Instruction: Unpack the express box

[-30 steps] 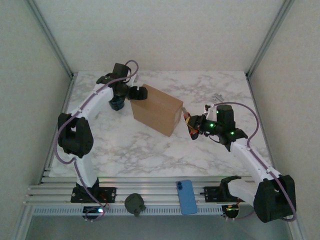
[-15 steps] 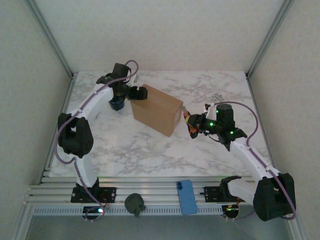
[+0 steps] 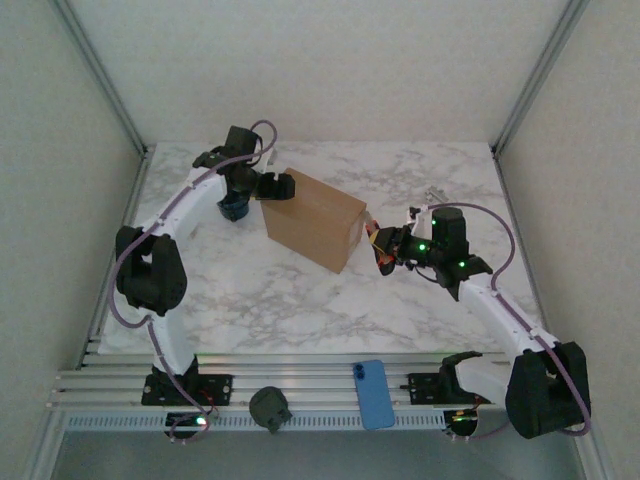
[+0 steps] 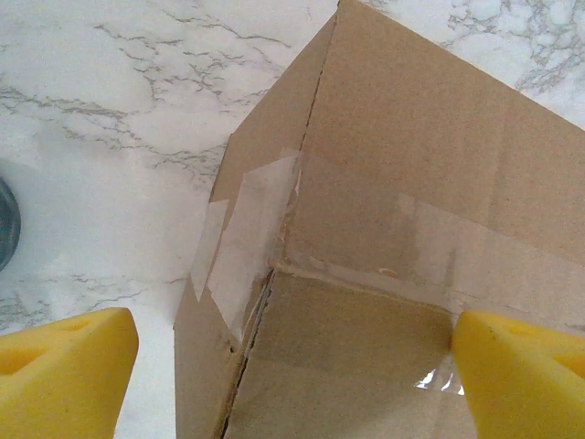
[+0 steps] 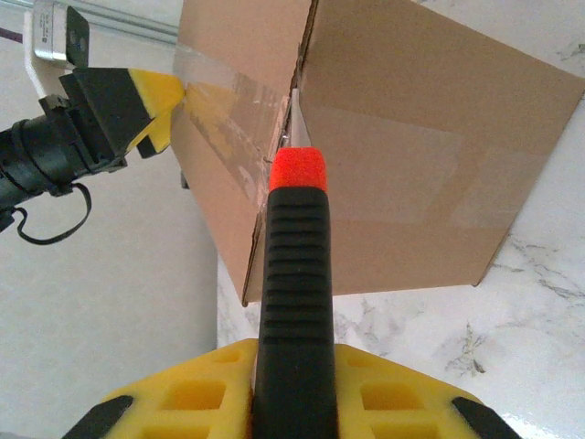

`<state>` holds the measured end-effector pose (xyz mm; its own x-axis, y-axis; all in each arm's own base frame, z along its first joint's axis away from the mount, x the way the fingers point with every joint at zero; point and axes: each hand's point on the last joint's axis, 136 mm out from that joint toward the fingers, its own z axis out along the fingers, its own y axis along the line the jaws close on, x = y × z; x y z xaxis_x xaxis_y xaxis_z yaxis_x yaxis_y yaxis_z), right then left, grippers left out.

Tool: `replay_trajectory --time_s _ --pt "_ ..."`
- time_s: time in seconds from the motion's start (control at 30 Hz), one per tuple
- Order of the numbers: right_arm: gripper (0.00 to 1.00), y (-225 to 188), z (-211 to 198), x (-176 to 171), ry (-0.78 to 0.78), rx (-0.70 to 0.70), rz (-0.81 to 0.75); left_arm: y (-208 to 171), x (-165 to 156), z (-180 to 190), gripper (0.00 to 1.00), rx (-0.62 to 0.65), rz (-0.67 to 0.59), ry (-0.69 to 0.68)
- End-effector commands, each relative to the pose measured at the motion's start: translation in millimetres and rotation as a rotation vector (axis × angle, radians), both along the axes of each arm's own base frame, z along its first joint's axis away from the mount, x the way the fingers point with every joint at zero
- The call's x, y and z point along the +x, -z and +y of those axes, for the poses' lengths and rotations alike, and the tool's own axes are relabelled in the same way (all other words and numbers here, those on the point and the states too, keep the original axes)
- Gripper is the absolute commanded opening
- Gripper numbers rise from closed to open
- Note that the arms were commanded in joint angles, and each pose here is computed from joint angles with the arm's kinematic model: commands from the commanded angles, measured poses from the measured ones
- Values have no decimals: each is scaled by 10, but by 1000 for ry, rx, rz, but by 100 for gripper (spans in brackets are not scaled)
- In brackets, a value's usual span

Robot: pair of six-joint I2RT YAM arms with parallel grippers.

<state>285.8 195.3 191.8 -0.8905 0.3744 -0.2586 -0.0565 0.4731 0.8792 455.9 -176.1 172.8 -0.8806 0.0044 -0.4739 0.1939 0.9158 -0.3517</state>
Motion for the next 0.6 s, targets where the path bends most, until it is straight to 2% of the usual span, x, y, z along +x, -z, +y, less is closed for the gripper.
replay_trajectory --time_s 0.0,0.57 --pt "0 -12 15 12 -6 23 -11 138 -85 -32 89 15 60 8" --pt "0 26 120 -59 -30 59 11 238 -107 -15 85 10 78 -15"
